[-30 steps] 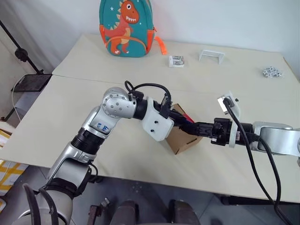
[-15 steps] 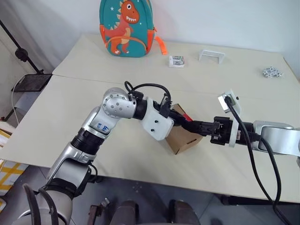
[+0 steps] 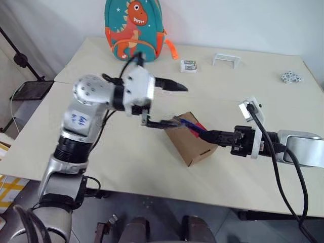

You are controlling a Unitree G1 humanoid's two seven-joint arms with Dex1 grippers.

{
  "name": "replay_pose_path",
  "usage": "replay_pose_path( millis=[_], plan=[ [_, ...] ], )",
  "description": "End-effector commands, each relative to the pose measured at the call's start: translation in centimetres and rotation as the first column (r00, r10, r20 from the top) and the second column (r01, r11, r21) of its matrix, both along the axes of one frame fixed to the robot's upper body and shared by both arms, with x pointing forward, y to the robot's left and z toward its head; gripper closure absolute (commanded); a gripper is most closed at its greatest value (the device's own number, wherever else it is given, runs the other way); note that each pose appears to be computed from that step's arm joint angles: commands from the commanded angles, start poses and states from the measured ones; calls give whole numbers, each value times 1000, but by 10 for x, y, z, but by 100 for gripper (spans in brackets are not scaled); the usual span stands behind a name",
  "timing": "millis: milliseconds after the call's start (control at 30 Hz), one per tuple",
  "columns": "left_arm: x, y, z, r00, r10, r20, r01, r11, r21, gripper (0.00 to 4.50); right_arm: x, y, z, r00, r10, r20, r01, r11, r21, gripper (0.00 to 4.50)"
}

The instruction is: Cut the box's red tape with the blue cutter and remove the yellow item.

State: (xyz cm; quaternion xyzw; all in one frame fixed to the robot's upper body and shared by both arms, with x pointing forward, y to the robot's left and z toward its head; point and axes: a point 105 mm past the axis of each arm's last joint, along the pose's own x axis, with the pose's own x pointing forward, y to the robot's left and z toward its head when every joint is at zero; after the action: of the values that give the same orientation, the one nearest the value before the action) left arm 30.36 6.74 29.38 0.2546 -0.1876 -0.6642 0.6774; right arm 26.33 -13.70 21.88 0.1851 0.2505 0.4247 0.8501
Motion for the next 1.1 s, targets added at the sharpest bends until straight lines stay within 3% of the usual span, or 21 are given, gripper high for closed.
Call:
replay_pose_path(
  millis=[33, 100, 200, 333, 600, 867, 1100],
  plan=[
    [9, 22, 8, 992, 93, -81, -99, 993, -71, 38, -4, -13, 16, 996, -28, 85, 30, 999, -20, 438],
    [19, 34, 2, 972, 172, -157, -186, 980, -75, 38, -5, -23, 16, 992, -52, 111, 59, 996, -61, 438],
    [28, 48, -17, 941, 257, -219, -274, 961, -50, 94, -8, -35, 17, 985, -79, 153, 96, 989, -108, 438],
    [34, 49, -56, 886, 353, -300, -362, 932, 27, 213, -15, -55, 11, 958, -89, 273, 167, 947, -276, 438],
    [30, -4, -78, 857, 290, -426, -324, 946, -8, 438, -23, -55, 12, 933, -54, 356, 197, 904, -379, 438],
    [40, -36, -90, 864, 279, -419, -299, 954, 19, 450, -9, -42, 20, 924, -103, 369, 248, 894, -372, 438],
    [51, -52, -115, 869, 335, -365, -306, 942, 138, 450, 7, -33, 10, 927, -156, 342, 293, 869, -397, 438]
  ],
)
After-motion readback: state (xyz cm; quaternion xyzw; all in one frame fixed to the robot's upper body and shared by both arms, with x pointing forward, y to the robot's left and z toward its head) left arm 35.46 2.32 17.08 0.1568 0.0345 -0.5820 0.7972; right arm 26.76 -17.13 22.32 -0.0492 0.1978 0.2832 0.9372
